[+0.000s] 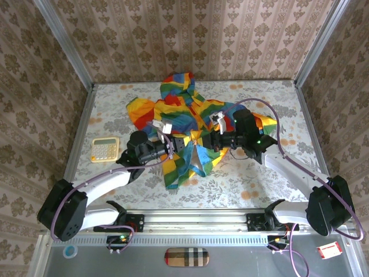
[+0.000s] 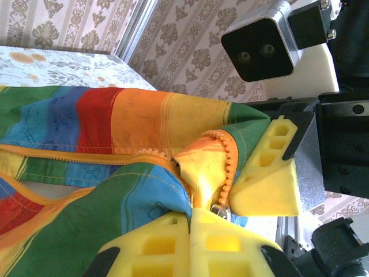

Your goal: Zip up the jacket

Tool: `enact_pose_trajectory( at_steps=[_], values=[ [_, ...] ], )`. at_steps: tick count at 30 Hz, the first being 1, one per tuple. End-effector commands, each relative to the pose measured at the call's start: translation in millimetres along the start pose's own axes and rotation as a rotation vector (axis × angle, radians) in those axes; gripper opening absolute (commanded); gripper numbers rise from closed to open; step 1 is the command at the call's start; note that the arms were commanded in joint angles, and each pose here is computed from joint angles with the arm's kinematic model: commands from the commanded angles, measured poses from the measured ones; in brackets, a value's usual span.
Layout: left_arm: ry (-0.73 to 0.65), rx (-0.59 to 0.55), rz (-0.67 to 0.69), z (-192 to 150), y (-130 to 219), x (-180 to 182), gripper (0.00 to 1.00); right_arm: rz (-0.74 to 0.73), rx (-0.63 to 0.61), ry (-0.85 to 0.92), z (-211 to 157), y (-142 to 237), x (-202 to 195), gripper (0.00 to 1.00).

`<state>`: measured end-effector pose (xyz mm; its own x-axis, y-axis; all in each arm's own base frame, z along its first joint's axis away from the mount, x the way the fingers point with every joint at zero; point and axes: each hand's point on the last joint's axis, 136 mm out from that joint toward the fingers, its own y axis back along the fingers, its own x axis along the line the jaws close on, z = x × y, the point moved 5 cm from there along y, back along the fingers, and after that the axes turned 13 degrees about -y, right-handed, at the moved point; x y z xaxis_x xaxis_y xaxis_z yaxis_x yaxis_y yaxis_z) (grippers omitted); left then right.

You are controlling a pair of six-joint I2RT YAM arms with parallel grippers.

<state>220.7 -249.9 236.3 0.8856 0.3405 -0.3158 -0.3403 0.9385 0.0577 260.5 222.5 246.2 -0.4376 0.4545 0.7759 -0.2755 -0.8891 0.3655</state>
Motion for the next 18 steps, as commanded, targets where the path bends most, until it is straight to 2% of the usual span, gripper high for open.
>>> enact_pose_trajectory(
  at_steps=[1,10,18],
  values=[
    [-0.071,-0.088,-0.002,16.9,8.4,-8.6,0.0,0.03,0.003,0.006,0.4,-1.7,-0.1,0.0],
    [-0.077,-0.121,0.039,17.9,15.8,-7.2,0.0,0.013,-0.005,-0.024,0.7,-2.3,-6.0,0.0],
    [-0.1,-0.103,-0.034,13.8,4.5,-18.8,0.0,0.062,0.012,-0.019,1.3,-4.1,-0.4,0.0]
  ],
)
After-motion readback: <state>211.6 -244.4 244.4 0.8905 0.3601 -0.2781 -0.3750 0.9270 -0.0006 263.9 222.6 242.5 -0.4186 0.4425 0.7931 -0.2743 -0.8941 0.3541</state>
